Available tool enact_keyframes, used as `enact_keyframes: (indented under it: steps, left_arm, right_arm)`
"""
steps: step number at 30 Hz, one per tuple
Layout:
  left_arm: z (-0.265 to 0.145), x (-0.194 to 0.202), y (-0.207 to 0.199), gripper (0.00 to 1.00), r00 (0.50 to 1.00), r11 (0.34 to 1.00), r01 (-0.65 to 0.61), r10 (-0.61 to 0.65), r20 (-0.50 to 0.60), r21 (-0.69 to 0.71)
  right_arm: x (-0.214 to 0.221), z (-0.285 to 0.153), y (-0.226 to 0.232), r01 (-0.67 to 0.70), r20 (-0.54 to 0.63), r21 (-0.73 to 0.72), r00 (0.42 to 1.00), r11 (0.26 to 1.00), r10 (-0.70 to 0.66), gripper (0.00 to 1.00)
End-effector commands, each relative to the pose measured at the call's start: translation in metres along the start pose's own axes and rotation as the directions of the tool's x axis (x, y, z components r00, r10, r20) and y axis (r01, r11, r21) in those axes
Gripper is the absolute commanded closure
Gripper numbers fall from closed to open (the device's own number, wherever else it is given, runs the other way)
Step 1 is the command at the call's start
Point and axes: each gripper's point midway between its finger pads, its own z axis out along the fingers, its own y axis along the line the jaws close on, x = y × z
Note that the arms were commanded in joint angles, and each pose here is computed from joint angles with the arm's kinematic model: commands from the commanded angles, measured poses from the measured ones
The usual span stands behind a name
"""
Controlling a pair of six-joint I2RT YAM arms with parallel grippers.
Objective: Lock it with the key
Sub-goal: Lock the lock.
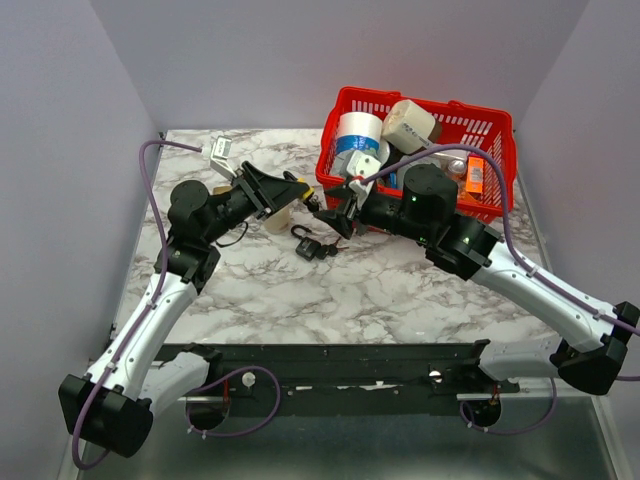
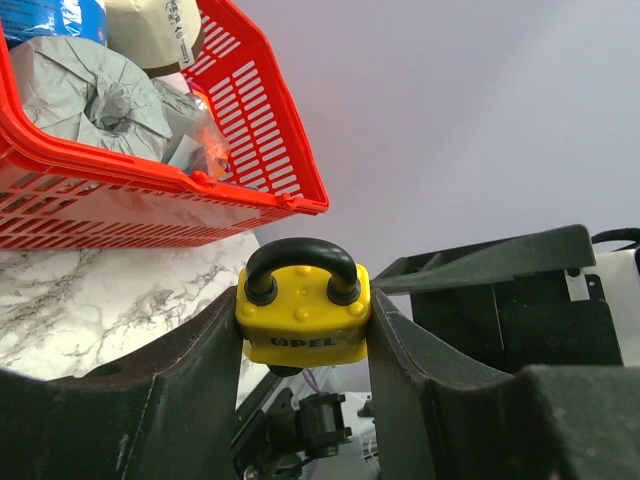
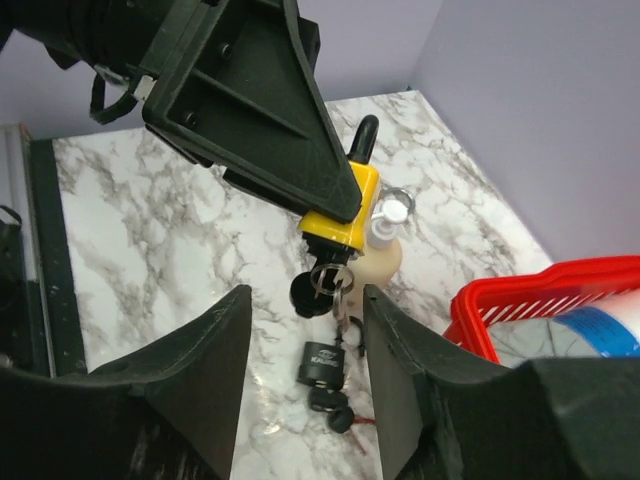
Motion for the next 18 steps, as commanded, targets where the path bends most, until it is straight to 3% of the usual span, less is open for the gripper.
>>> enact_keyframes:
  steps: [1,4,8,9,12,18]
  left_arm:
    - [-0.004,-0.003,-0.030,1.00,0.998,0.993,-0.068,0.067,0.009,0.093]
    - [-0.006,0.001,-0.036,1.00,0.994,0.986,-0.104,0.105,-0.006,0.128]
    - [-0.011,0.006,-0.047,1.00,0.972,0.956,-0.227,0.234,-0.018,0.184]
    - [-0.013,0.005,-0.049,1.00,0.960,0.943,-0.271,0.279,-0.014,0.192]
    - [-0.017,0.001,-0.059,1.00,0.893,0.869,-0.444,0.451,0.020,0.219]
    - [-0.023,-0.012,-0.076,1.00,0.720,0.692,-0.689,0.687,0.097,0.213]
  right_arm:
    - [-0.013,0.004,0.007,0.008,0.034,-0.057,0.999,0.998,-0.007,0.36]
    - [-0.006,0.009,0.008,-0.002,0.020,-0.064,1.000,0.998,0.003,0.36]
    - [-0.001,-0.001,0.017,0.025,0.017,-0.106,1.000,0.994,-0.023,0.45]
    - [0.001,-0.004,0.020,0.035,0.014,-0.119,0.999,0.992,-0.033,0.51]
    - [0.011,-0.018,0.028,0.063,-0.009,-0.153,0.998,0.986,-0.065,0.69]
    - [0.035,-0.039,0.037,0.083,-0.079,-0.178,0.992,0.980,-0.098,0.66]
